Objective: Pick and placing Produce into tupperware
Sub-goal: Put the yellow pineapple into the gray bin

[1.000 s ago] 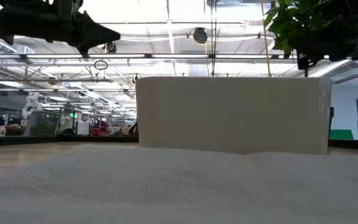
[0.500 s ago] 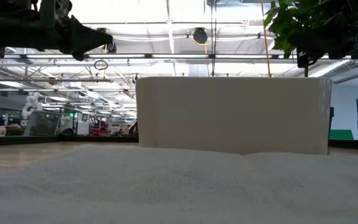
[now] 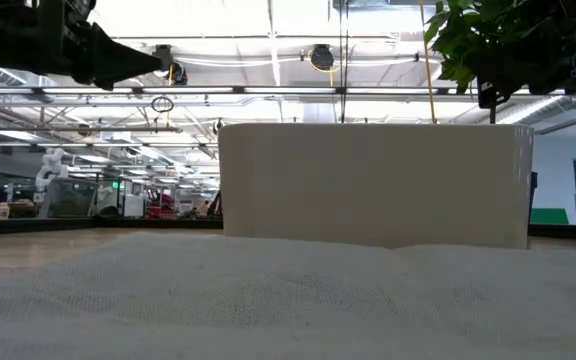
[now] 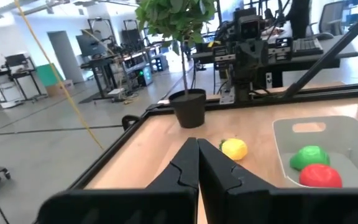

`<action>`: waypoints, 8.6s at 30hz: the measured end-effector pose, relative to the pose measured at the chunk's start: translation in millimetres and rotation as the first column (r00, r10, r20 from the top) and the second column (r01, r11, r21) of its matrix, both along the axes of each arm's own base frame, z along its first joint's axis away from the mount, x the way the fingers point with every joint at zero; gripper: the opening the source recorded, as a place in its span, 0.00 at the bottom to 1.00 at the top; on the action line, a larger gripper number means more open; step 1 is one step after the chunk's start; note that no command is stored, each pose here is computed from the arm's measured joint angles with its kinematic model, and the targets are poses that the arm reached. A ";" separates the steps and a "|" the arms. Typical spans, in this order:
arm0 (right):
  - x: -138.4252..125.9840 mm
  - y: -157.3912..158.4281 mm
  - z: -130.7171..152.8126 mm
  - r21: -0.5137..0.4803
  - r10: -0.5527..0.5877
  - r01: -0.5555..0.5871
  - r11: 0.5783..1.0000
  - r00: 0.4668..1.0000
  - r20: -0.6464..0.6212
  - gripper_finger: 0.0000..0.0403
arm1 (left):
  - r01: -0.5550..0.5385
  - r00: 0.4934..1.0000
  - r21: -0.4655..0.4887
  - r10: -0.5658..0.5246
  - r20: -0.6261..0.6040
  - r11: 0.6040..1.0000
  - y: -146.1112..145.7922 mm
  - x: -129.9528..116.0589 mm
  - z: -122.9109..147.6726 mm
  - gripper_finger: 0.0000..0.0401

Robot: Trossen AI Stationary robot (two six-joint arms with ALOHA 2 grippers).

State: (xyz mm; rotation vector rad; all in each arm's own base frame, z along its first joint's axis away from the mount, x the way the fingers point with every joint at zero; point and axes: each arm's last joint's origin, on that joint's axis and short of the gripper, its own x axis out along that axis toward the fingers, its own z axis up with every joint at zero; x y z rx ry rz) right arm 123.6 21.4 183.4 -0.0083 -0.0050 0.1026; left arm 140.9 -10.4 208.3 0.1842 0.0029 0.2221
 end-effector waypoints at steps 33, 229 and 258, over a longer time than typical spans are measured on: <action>-0.1 0.6 0.9 -0.002 0.019 -0.019 1.000 1.000 0.009 0.00 | -0.030 0.995 -0.023 0.027 -0.095 0.999 1.3 -3.9 -9.1 0.00; 156.2 -62.8 -6.7 -0.147 0.149 -0.507 0.849 0.497 -0.855 0.68 | 0.021 0.968 -0.039 -0.030 -0.249 0.999 0.1 -6.1 -24.4 0.05; 166.6 -64.5 -41.7 -0.103 0.133 -0.511 0.854 0.405 -0.905 0.62 | 0.046 0.965 -0.047 -0.057 -0.256 0.998 -0.5 -6.1 -25.1 0.05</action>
